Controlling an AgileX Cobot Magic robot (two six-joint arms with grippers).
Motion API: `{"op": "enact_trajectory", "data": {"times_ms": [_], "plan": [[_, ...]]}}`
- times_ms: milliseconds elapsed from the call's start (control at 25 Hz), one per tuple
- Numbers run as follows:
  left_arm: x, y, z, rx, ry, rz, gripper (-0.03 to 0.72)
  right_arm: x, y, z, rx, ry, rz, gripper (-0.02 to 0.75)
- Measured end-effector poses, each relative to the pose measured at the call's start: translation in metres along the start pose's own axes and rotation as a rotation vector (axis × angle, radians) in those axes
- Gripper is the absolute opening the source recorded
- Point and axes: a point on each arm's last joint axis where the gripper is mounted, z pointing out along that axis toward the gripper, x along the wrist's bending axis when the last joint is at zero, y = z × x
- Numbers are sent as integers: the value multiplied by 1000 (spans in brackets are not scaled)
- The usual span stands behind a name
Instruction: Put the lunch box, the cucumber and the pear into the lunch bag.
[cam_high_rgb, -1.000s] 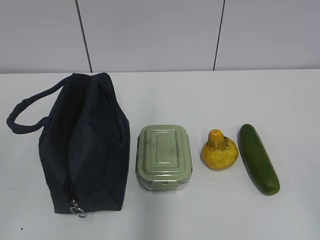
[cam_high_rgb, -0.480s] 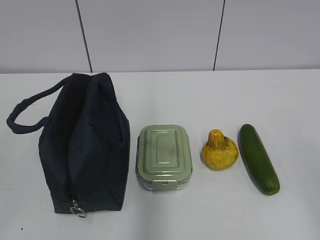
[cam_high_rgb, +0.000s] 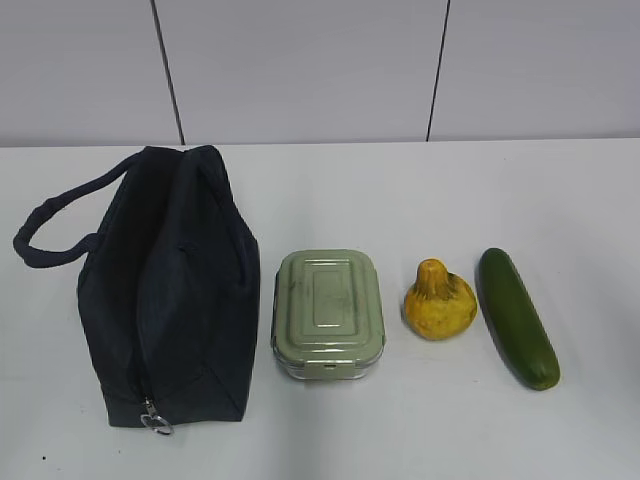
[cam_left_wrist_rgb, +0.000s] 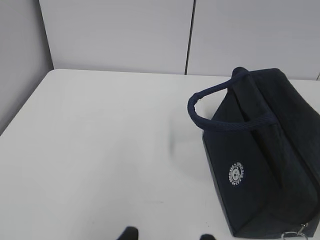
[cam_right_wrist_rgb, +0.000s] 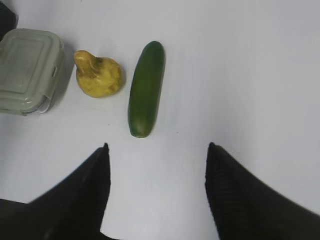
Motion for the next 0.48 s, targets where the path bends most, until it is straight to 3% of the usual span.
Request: {"op": "enact_trajectory", "data": {"times_ms": [480], "plan": [[0,0,0,0,0,0,238,-7,74,129,350,53,51,470]]}}
